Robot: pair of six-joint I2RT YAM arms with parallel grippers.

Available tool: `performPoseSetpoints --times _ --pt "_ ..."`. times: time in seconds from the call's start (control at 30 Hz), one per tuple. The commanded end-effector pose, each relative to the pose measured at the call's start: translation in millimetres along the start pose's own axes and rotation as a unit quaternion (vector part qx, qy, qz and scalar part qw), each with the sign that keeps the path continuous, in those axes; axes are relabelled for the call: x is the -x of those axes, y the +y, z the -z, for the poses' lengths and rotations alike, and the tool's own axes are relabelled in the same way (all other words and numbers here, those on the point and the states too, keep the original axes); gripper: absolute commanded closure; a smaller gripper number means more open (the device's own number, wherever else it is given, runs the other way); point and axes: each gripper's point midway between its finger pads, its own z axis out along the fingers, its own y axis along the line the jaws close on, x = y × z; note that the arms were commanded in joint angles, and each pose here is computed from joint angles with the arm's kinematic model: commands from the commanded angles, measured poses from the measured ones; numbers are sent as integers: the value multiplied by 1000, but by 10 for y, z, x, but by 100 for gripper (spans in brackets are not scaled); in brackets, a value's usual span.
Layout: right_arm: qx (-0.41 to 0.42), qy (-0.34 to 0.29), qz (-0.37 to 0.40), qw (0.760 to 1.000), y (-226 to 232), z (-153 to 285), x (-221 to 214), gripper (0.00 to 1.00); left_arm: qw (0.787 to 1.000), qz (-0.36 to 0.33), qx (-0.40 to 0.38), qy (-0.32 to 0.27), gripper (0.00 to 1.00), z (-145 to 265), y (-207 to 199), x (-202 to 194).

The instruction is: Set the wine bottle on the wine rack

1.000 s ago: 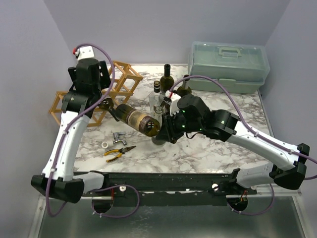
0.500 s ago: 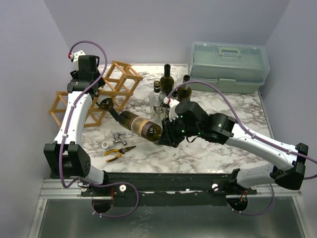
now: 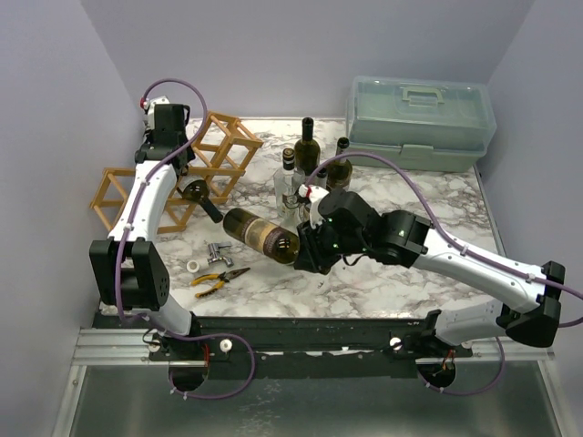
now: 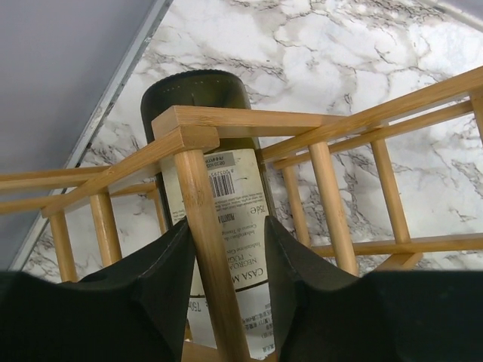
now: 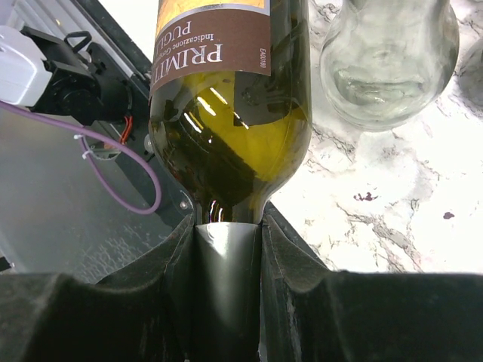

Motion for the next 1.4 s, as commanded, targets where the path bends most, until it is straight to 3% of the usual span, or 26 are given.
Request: performPoseSetpoints --times 0.0,0.13,0.27,0.47,0.57,0.63,0.83,1.07,1.37 --pt "-13 -66 10 998 128 -5 306 99 999 -32 -27 -5 62 -88 -81 -30" --pt "-58 -77 7 995 133 -119 254 99 996 -66 -53 -14 80 -136 -142 -63" --pt "-87 -84 -6 993 85 -229 222 99 992 -90 -88 -19 90 -169 -237 -85" --pt "-103 -102 -17 989 143 -369 245 99 993 -70 -93 -19 91 -205 -274 -91" --pt "-122 -121 -24 985 169 -431 314 100 997 -36 -59 -20 91 -270 -93 -37" --pt "-131 -132 -28 982 202 -471 354 99 998 -20 -57 -17 89 -278 -73 -23" --pt "-142 -149 -36 978 307 -622 446 99 998 2 -69 -2 68 -240 -105 -38" --pt "-158 -155 -32 975 413 -959 529 100 997 3 -82 9 55 -178 -124 -102" --pt "-215 -167 -25 962 306 -1246 586 100 995 8 -101 20 51 -168 -187 -155"
